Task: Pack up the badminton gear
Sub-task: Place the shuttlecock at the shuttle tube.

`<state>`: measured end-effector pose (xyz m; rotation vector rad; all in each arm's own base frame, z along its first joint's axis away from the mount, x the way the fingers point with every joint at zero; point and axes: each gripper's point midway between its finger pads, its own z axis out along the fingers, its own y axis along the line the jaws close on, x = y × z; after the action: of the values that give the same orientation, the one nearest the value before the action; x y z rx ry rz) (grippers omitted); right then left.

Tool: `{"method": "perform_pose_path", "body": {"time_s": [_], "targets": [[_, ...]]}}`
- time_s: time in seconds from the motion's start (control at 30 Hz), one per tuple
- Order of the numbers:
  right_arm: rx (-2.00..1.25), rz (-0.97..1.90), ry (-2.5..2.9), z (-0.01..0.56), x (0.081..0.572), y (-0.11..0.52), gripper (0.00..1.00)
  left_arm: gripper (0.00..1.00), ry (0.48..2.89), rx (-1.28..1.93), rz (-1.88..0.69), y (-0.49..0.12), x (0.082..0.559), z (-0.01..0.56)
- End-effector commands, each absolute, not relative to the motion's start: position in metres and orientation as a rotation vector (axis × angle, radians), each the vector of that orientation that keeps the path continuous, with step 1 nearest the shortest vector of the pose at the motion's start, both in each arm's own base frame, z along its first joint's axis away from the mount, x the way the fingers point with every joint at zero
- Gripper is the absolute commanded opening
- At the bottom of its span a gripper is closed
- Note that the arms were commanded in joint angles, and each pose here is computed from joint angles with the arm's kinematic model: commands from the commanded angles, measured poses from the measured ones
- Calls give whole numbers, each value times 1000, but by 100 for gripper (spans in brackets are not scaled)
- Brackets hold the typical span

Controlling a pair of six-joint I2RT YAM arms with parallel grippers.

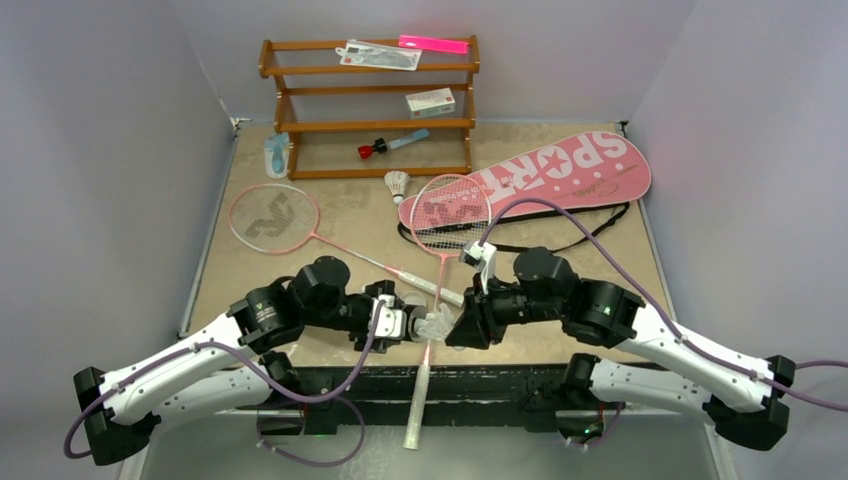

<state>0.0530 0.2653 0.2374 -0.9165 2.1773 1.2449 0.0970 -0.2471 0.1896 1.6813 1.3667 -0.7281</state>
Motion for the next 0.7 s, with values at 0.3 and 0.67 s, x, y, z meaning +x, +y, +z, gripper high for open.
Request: {"method": "perform_pose_path", "body": {"time_s": [0.3, 0.67], "targets": [[-943, 1319, 2178, 231, 48, 278, 32, 36, 1274, 1655, -778, -254, 99, 211], [-969, 1343, 2238, 217, 42, 280, 32, 36, 1289, 1655, -767, -252, 101, 208]]}}
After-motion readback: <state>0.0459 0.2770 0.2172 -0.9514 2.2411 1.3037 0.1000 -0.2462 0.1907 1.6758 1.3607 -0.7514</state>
